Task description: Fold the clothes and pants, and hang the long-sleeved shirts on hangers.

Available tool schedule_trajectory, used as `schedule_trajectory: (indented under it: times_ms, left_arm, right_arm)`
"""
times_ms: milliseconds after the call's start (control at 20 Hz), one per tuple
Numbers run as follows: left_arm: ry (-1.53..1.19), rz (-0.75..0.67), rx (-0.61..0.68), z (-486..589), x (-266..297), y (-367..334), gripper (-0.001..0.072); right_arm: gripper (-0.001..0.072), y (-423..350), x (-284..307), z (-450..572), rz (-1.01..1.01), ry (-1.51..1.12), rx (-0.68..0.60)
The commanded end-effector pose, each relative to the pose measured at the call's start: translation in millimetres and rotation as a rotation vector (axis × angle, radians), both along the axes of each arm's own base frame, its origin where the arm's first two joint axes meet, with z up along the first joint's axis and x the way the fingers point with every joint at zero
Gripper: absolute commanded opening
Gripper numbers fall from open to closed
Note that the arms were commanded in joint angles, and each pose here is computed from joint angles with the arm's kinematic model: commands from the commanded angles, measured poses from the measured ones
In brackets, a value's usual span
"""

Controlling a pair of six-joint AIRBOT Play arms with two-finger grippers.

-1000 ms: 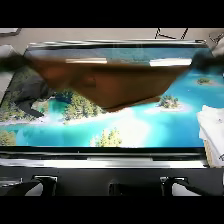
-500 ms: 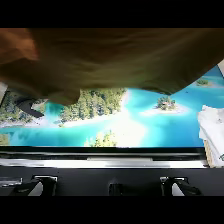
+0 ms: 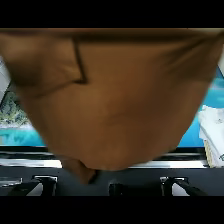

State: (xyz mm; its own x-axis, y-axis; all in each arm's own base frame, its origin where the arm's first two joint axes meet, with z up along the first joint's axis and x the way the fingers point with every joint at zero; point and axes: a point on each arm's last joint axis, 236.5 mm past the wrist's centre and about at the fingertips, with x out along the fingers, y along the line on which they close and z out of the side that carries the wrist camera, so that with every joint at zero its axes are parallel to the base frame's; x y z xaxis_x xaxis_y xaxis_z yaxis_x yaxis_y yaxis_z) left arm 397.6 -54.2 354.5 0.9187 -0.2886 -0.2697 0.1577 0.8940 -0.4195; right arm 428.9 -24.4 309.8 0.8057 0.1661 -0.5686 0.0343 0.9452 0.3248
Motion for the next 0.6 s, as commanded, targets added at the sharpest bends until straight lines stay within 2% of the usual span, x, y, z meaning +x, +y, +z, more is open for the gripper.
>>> schedule_trajectory:
  times_ms: [0,100,250,350,550]
  left_arm:
    - [0.278,-0.007,-0.046,-184.5,55.5,-29.8,0.0024]
    - [0.406,0.054,-0.101,-275.5,74.3,-37.9,0.0024]
    - [0.55,0.158,-0.242,-359.6,100.4,-41.3,0.0024]
    - [0.495,0.21,-0.292,-362.6,128.7,-35.5,0.0024]
    - [0.23,0.306,-0.311,-314.0,179.8,-8.4,0.0024]
  right_arm:
    - [0.0044,4.5,33.3,-185.6,0.042,0.472,0.123]
    - [0.0044,20.3,53.4,-261.1,0.058,0.592,0.155]
    - [0.0045,39.6,95.2,-323.8,0.019,0.584,0.185]
    - [0.0045,30.7,128.9,-329.2,-0.079,0.479,0.222]
    - [0.0045,3.4,174.7,-303.2,-0.197,0.255,0.241]
